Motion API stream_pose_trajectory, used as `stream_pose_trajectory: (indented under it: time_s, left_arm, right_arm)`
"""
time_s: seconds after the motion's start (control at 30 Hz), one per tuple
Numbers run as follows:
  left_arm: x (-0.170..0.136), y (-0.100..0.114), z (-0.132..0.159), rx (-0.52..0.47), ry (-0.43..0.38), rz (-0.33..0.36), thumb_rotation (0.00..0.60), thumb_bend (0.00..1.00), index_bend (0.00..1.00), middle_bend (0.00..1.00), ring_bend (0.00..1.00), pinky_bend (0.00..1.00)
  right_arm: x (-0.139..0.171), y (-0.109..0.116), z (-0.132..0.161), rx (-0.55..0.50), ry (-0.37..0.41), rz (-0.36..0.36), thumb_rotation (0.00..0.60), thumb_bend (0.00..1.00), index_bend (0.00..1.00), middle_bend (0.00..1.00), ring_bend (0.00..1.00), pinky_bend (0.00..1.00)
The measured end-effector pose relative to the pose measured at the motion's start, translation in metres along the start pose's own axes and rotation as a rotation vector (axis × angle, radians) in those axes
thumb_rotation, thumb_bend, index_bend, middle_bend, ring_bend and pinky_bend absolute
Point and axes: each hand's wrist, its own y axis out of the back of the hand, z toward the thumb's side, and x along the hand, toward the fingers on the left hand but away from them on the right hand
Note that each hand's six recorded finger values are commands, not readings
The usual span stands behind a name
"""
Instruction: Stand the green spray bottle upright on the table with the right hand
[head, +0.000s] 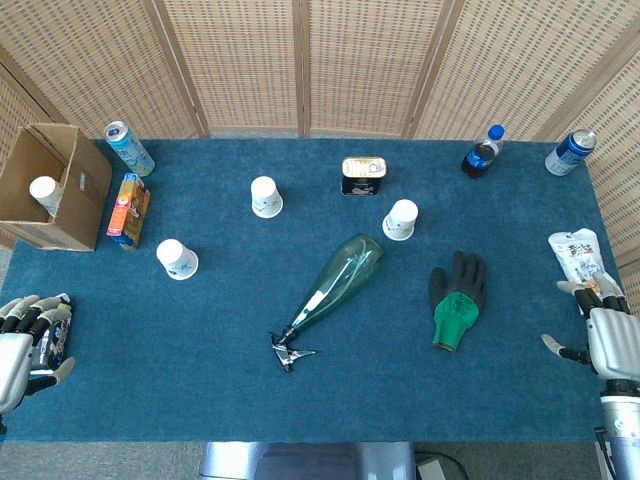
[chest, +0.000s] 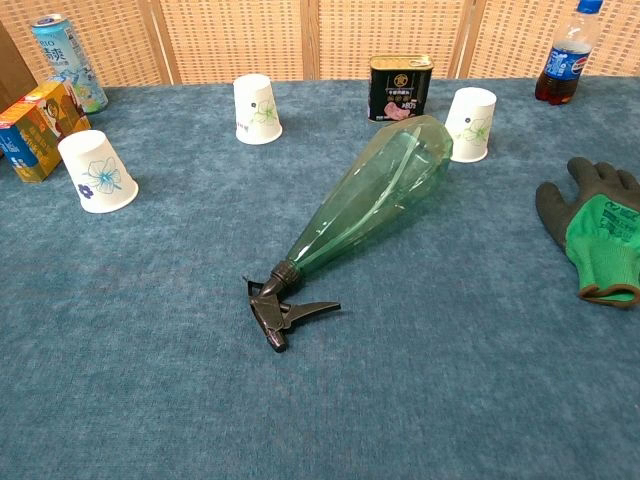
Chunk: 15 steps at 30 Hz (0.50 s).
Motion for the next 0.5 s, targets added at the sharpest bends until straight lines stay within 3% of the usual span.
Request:
stream_pose_trajectory:
  time_s: [0.5]
  left_arm:
    - [-0.0032,0.0009,0.0011,-0.002,-0.005,0.001,0.600,0.26,0.30,0.25,0.17,0.15]
  right_arm:
    - [0.0015,0.0000,0.0010,-0.011,0.011,0.004,0.600,0.20,0.24,0.29,0.04,0.13]
